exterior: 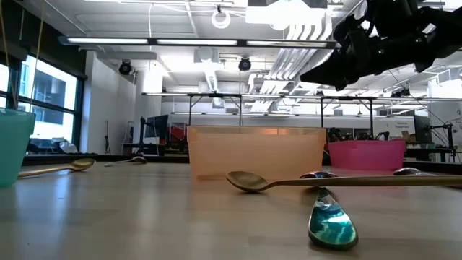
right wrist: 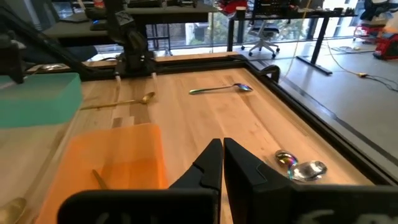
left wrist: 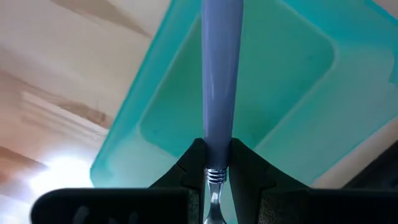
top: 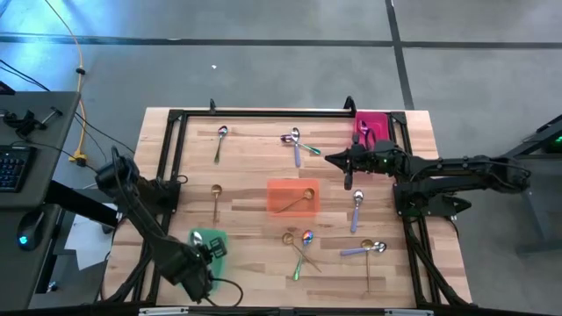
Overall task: Sort silverware by color (type)
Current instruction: Put the left violet spoon into the green bin
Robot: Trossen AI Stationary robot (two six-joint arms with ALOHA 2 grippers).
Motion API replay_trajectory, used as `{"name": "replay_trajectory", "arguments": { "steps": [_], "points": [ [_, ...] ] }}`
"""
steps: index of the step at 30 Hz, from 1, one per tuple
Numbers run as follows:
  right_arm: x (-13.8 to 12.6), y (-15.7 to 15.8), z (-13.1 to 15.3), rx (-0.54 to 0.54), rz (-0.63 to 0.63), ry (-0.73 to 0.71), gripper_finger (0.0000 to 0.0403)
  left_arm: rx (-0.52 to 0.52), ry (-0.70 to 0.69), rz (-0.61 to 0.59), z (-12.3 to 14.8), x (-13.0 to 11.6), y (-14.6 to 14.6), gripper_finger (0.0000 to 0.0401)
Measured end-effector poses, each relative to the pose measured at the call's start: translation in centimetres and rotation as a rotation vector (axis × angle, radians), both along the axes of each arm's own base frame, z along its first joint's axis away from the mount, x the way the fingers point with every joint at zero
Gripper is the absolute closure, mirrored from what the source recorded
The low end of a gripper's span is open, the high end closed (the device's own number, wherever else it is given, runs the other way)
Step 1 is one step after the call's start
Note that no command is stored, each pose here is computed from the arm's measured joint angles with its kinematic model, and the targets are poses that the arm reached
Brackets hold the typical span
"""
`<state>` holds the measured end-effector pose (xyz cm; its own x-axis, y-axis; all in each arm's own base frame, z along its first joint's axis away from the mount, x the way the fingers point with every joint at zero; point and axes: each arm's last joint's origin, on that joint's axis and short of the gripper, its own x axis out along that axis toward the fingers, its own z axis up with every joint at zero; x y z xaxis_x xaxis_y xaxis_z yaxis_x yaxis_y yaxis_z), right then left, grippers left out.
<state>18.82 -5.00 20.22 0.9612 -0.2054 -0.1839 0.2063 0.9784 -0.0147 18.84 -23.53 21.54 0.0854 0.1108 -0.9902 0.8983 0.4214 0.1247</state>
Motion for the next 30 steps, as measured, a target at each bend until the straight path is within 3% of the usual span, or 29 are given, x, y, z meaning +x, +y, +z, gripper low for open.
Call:
{"name": "replay_trajectory", "arguments": {
  "steps": [6,25,30],
  "points": [
    [0.2,1.1,0.0,-0.035,0.005,0.008,0.0403,0.004,0.007,0.023,-1.4,0.0,-0.3,0.0369],
    [0.5,2.5,0.2,-0.050,0.039,-0.010,0.0403,0.038,0.066,-0.126,-4.6,0.4,-1.2,0.0368],
    [0.5,2.5,0.2,-0.050,0.039,-0.010,0.0403,0.051,0.079,-0.129,-5.1,0.5,-1.3,0.0347]
  ]
}}
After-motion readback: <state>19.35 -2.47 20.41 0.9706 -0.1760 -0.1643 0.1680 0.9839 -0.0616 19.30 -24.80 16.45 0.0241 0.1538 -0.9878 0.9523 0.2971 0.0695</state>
